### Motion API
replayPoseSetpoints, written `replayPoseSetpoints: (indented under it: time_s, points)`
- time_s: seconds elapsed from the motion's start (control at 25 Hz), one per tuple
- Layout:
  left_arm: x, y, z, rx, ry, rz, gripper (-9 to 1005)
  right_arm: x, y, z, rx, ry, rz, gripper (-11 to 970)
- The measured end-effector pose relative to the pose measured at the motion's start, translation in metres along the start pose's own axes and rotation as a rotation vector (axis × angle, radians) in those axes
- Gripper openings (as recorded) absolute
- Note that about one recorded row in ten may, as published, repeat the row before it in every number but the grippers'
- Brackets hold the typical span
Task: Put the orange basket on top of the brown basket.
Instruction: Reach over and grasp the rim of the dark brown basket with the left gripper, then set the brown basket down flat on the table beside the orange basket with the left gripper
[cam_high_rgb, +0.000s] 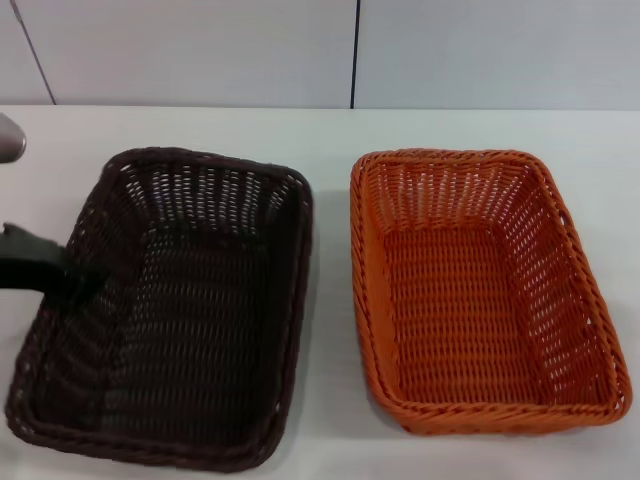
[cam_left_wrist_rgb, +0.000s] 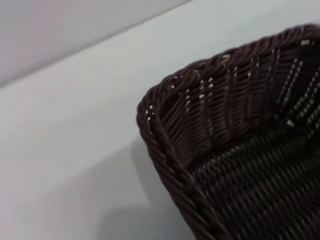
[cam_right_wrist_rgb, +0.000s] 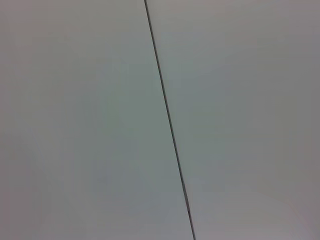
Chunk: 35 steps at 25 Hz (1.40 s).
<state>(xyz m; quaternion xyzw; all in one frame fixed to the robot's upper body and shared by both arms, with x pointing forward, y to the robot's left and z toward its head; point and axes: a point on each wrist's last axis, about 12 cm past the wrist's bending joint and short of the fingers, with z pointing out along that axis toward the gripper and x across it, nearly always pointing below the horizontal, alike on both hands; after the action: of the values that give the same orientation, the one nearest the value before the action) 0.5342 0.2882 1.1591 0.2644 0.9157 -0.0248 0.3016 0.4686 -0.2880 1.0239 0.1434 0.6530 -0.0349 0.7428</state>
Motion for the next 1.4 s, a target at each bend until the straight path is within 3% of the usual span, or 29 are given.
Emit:
replayPoseSetpoints:
  time_s: [0.04, 0.32, 0.52, 0.56, 0.72, 0.8, 0.88, 1.04, 1.12, 1.24, 1.28, 1.4]
  points:
    - [-0.006, 0.004, -0.007, 0.033, -0.026, 0.087, 281, 0.000, 0.000, 0.000, 0.000, 0.000, 0.000, 819]
    - [-0.023, 0.011, -0.011, 0.106, -0.048, 0.354, 297, -0.002, -0.002, -0.004, 0.011, -0.020, 0.003, 818]
    - [-0.031, 0.013, -0.009, 0.136, -0.054, 0.446, 309, -0.004, -0.002, -0.008, 0.017, -0.034, 0.009, 818]
    - [-0.043, 0.011, -0.005, 0.162, -0.070, 0.563, 311, -0.004, -0.002, -0.008, 0.018, -0.036, 0.009, 817]
    - [-0.058, 0.005, 0.002, 0.190, -0.096, 0.668, 320, -0.005, -0.001, -0.008, 0.015, -0.040, 0.015, 817]
    - [-0.058, 0.005, 0.002, 0.190, -0.096, 0.668, 325, -0.005, 0.000, -0.008, 0.015, -0.040, 0.015, 817]
    - [-0.076, -0.003, 0.020, 0.226, -0.120, 0.795, 330, -0.005, 0.000, -0.008, 0.015, -0.041, 0.016, 816]
    - [-0.078, -0.006, 0.023, 0.234, -0.124, 0.827, 339, -0.005, 0.000, -0.007, 0.014, -0.041, 0.017, 816]
    - [-0.085, -0.020, 0.035, 0.237, -0.131, 0.914, 344, -0.005, 0.001, -0.007, 0.013, -0.042, 0.018, 816]
    - [-0.085, -0.020, 0.035, 0.237, -0.131, 0.914, 351, -0.005, 0.002, -0.006, 0.009, -0.041, 0.019, 815]
    - [-0.088, -0.029, 0.043, 0.220, -0.135, 0.962, 353, -0.005, 0.002, -0.005, 0.008, -0.041, 0.019, 815]
    - [-0.090, -0.036, 0.049, 0.182, -0.151, 0.983, 360, -0.006, 0.002, -0.005, 0.007, -0.042, 0.020, 815]
